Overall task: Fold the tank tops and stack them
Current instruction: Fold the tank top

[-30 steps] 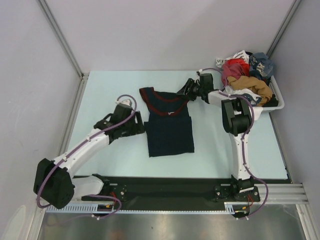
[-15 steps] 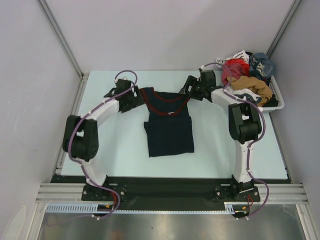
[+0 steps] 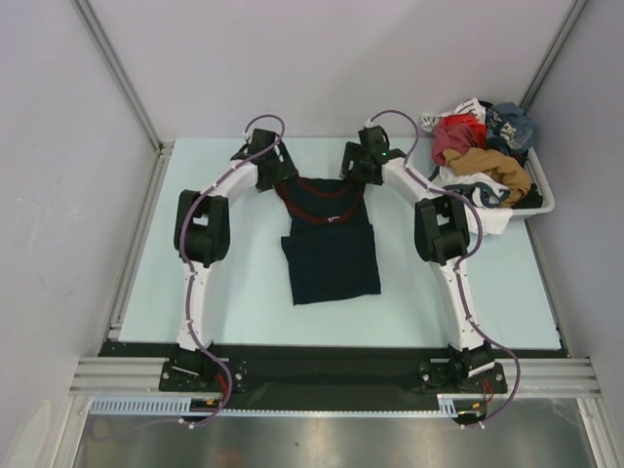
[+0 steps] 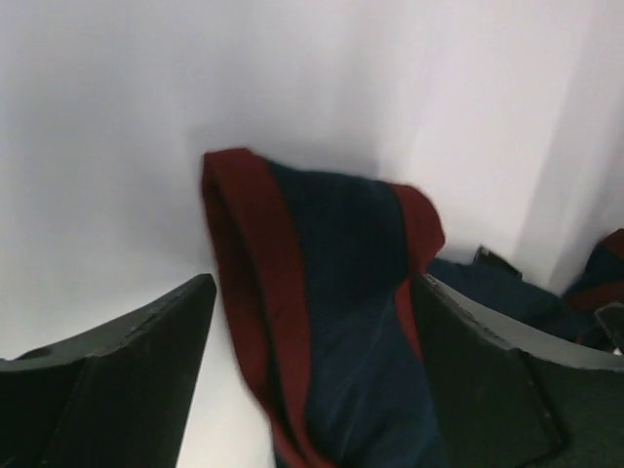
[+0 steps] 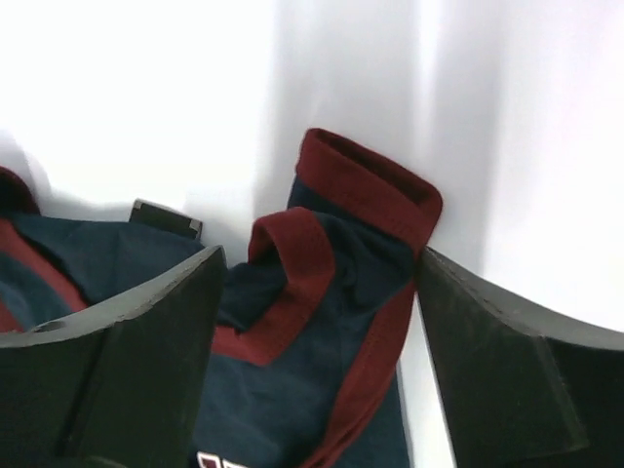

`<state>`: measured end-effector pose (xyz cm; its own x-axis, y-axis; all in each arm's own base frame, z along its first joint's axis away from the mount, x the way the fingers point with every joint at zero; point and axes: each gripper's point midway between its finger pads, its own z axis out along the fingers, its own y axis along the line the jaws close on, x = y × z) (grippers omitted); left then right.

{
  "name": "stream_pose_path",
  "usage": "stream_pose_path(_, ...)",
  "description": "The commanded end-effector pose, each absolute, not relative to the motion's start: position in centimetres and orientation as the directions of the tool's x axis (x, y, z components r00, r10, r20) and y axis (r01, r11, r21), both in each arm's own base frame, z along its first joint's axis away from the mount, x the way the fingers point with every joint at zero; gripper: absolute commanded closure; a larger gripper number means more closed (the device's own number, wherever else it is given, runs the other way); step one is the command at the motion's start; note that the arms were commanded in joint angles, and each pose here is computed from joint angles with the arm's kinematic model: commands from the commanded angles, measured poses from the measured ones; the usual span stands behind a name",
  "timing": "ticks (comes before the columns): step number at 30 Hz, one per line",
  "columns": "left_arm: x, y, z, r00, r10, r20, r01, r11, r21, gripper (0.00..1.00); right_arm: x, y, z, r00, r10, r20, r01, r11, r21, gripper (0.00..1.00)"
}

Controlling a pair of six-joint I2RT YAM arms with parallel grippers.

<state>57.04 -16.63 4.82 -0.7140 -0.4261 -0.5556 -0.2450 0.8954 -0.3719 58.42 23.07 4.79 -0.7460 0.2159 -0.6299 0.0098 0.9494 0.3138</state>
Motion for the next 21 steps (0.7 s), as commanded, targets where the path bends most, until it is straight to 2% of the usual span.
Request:
stream_pose_path(1, 58.1, -17.3, 3.9, -0.725, -0.469, -0.505, -0.281, 0.87, -0.405, 0.16, 57.8, 23.4, 3.2, -0.766, 0.104, -0.635, -0.005, 0.986, 0.168, 0.19)
stream_pose_path(3, 58.2, -18.4, 2.9, -0.741, -0.467, -0.482, -0.266, 0.864, -0.428, 0.21, 57.4, 24.8, 2.8, -0.767, 0.08, -0.636, -0.045, 0.983, 0.177, 0.28)
stream_pose_path(4, 58.3, -18.9, 2.6, -0.745, -0.465, -0.479, -0.259, 0.863, -0.434, 0.31, 57.2, 25.6, 2.8, -0.77, 0.066, -0.635, -0.075, 0.978, 0.193, 0.33)
stream_pose_path(5, 58.3, -19.6, 2.5, -0.754, -0.455, -0.474, -0.245, 0.864, -0.439, 0.36, 57.0, 26.3, 2.7, -0.767, 0.042, -0.641, -0.104, 0.976, 0.189, 0.45)
stream_pose_path(6, 58.5, -20.2, 2.2, -0.759, -0.449, -0.472, -0.236, 0.865, -0.444, 0.43, 56.6, 27.3, 2.8, -0.767, 0.021, -0.641, -0.137, 0.971, 0.196, 0.5)
stream_pose_path(7, 58.6, -20.8, 2.0, -0.762, -0.442, -0.474, -0.221, 0.865, -0.452, 0.59, 56.1, 28.3, 2.8, -0.772, 0.005, -0.635, -0.176, 0.959, 0.221, 0.55)
stream_pose_path(8, 58.5, -21.7, 2.0, -0.77, -0.431, -0.47, -0.199, 0.862, -0.466, 0.65, 56.0, 29.4, 3.5, -0.763, -0.005, -0.647, -0.22, 0.942, 0.252, 0.63)
stream_pose_path(10, 58.8, -23.2, 2.2, -0.774, -0.41, -0.482, -0.155, 0.862, -0.482, 0.78, 54.9, 31.4, 3.5, -0.758, -0.036, -0.651, -0.299, 0.907, 0.297, 0.69)
stream_pose_path(12, 59.2, -24.8, 2.7, -0.78, -0.387, -0.492, -0.101, 0.854, -0.511, 0.82, 54.0, 32.5, 4.5, -0.745, -0.056, -0.665, -0.354, 0.878, 0.323, 0.75)
stream_pose_path(16, 59.2, -28.1, 3.4, -0.796, -0.332, -0.507, -0.006, 0.841, -0.541, 0.8, 53.6, 34.2, 6.5, -0.7, -0.082, -0.71, -0.426, 0.846, 0.322, 0.75)
stream_pose_path(17, 59.0, -28.8, 3.2, -0.8, -0.321, -0.508, 0.008, 0.839, -0.543, 0.78, 53.7, 34.3, 6.8, -0.696, -0.082, -0.713, -0.425, 0.848, 0.317, 0.71)
stream_pose_path(18, 58.9, -29.0, 3.3, -0.801, -0.317, -0.508, 0.012, 0.839, -0.543, 0.73, 53.8, 34.2, 6.8, -0.698, -0.079, -0.712, -0.416, 0.854, 0.313, 0.65)
stream_pose_path(19, 58.8, -28.9, 3.2, -0.803, -0.32, -0.503, 0.002, 0.843, -0.538, 0.52, 54.0, 33.6, 6.4, -0.709, -0.066, -0.702, -0.387, 0.869, 0.309, 0.55)
stream_pose_path(21, 58.7, -28.6, 3.2, -0.806, -0.315, -0.502, 0.002, 0.845, -0.535, 0.4, 54.2, 33.2, 6.3, -0.717, -0.051, -0.695, -0.377, 0.867, 0.326, 0.51)
